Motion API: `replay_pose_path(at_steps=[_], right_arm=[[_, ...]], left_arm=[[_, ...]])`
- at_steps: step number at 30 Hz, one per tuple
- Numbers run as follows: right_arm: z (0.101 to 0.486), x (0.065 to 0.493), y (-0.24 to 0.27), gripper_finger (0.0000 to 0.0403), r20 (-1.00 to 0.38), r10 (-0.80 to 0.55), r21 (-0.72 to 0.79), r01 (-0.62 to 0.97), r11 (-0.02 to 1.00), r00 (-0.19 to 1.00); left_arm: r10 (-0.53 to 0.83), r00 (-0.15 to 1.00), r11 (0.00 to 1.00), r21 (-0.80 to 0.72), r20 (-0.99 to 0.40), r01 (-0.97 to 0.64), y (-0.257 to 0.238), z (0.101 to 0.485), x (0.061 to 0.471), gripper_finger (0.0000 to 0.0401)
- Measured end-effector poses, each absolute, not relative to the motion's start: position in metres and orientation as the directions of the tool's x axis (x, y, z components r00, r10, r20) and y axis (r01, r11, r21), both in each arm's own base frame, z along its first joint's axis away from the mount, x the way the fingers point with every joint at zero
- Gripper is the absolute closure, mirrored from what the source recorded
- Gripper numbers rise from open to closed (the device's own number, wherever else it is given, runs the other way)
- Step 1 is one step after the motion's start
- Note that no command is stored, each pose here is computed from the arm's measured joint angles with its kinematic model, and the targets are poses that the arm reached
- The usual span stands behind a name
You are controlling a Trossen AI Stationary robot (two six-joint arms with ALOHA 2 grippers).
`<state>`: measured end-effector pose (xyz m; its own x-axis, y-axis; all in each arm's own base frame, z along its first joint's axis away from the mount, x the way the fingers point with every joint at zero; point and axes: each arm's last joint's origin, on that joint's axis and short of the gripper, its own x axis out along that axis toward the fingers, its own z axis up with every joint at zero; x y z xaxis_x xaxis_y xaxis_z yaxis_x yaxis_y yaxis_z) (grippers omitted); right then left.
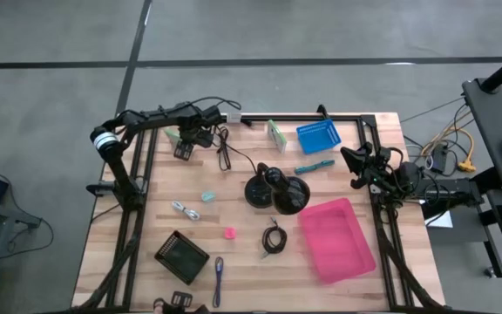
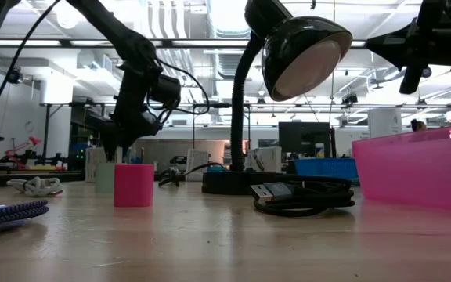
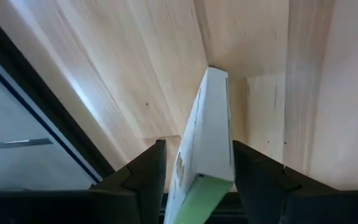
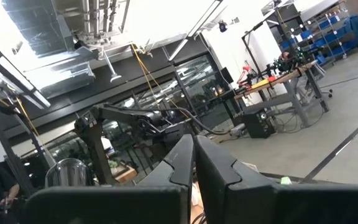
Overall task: Pick and place items into bin
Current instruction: Put the left white card reader box into the blue bin
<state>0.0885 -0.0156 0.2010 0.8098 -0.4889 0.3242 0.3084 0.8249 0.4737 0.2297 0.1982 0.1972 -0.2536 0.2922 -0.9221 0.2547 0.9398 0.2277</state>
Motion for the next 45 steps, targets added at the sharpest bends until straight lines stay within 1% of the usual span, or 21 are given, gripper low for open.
replay_pose_path(at_steps=[3,10,12,19,25,28,32,36,39,42,45], right_arm=[[0.201,0.089,-0.016,0.0394,0.324,-0.489,0.474,0.308,0.825,0.81],[0.201,0.089,-0.016,0.0394,0.324,-0.489,0.473,0.309,0.825,0.81],[0.201,0.089,-0.016,0.0394,0.324,-0.489,0.473,0.309,0.825,0.81],[0.201,0.089,-0.016,0.0394,0.324,-0.489,0.473,0.309,0.825,0.81],[0.201,0.089,-0.016,0.0394,0.325,-0.489,0.474,0.308,0.825,0.81],[0.201,0.088,-0.016,0.0394,0.325,-0.489,0.471,0.31,0.826,0.809],[0.201,0.088,-0.016,0.0394,0.325,-0.489,0.472,0.309,0.825,0.809],[0.201,0.088,-0.016,0.0394,0.329,-0.489,0.474,0.307,0.825,0.808],[0.202,0.088,-0.016,0.0394,0.335,-0.489,0.477,0.302,0.825,0.806],[0.203,0.088,-0.015,0.0394,0.35,-0.453,0.462,0.27,0.845,0.82],[0.204,0.088,-0.013,0.0394,0.37,-0.4,0.411,0.239,0.88,0.839]], left_arm=[[0.282,-0.264,0.942,0.214,-0.922,0.257,0.196,0.193,0.227,0.0267],[0.262,-0.295,0.947,0.186,-0.919,0.262,0.192,0.184,0.222,0.0358],[0.262,-0.295,0.949,0.189,-0.919,0.253,0.192,0.184,0.222,0.0376],[0.263,-0.289,0.956,0.208,-0.92,0.207,0.192,0.186,0.222,0.0376],[0.264,-0.267,0.964,0.24,-0.927,0.119,0.192,0.193,0.223,0.0376],[0.243,-0.209,0.97,0.238,-0.947,0.048,0.194,0.201,0.227,0.0376],[0.205,-0.092,0.976,0.211,-0.974,-0.061,0.195,0.217,0.233,0.0376],[0.219,0.009,0.968,0.216,-0.976,-0.131,0.195,0.237,0.236,0.0376],[0.247,0.091,0.961,0.232,-0.965,-0.151,0.193,0.255,0.234,0.0376],[0.237,0.186,0.959,0.199,-0.953,-0.203,0.188,0.273,0.23,0.0376],[0.25,0.278,0.95,0.179,-0.928,-0.256,0.182,0.291,0.225,0.0376]])
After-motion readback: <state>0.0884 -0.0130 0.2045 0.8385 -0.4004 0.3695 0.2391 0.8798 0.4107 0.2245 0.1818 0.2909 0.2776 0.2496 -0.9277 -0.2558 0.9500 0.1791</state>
